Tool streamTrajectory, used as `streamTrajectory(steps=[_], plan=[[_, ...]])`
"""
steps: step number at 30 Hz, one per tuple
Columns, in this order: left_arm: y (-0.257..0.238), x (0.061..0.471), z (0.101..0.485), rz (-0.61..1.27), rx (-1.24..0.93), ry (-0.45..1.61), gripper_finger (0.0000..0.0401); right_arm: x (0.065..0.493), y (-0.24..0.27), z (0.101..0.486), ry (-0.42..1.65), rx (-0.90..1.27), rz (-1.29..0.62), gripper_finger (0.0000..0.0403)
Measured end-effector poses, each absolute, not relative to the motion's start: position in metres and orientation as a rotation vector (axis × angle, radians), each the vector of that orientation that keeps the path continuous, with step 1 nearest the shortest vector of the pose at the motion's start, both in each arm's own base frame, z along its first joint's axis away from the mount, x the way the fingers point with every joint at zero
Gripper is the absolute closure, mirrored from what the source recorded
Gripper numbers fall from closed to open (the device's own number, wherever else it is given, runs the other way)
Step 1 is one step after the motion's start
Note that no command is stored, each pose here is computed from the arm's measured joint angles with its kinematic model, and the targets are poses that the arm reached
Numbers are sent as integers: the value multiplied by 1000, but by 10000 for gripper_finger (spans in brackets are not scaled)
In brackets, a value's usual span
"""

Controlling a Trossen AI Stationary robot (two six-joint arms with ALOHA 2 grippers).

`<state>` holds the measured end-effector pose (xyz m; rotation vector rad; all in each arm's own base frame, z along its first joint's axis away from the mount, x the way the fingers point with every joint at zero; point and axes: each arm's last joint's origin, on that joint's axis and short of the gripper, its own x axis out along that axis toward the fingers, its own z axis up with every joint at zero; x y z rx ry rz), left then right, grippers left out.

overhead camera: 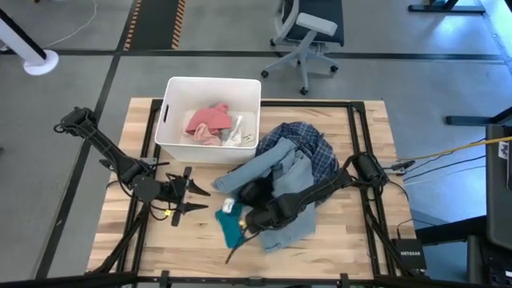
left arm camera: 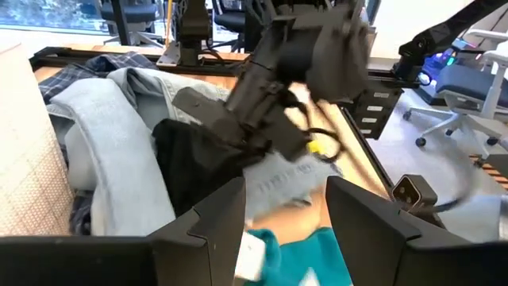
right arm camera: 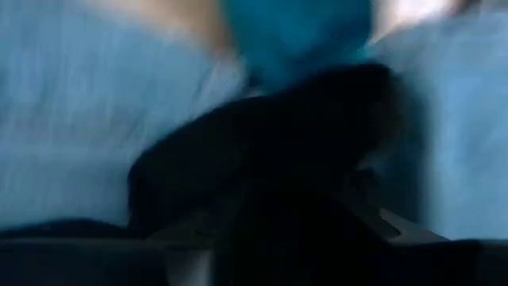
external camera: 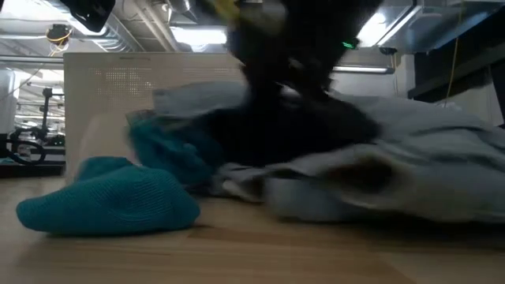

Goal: Sort clothes
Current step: Put the blue sock into the white laundry bin

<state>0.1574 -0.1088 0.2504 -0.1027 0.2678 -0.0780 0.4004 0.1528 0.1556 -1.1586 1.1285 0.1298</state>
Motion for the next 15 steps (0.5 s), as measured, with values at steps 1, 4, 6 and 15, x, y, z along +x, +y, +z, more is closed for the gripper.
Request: streamTrajectory(steps=[1,4,6,15], plan=[[-109,157,250,-79,-103,268,229,393,150,155,1200,-1174,142,244],[-109,157,250,-78,-103,271,229,375,144,163,1380,-1149,121,242],[-109,157,250,-78,-103,271,229,367,142,175,1469,-1113,79,241],[-109,157,251,-78,-102,269,229,393,164,240,1206,-879,18,238]])
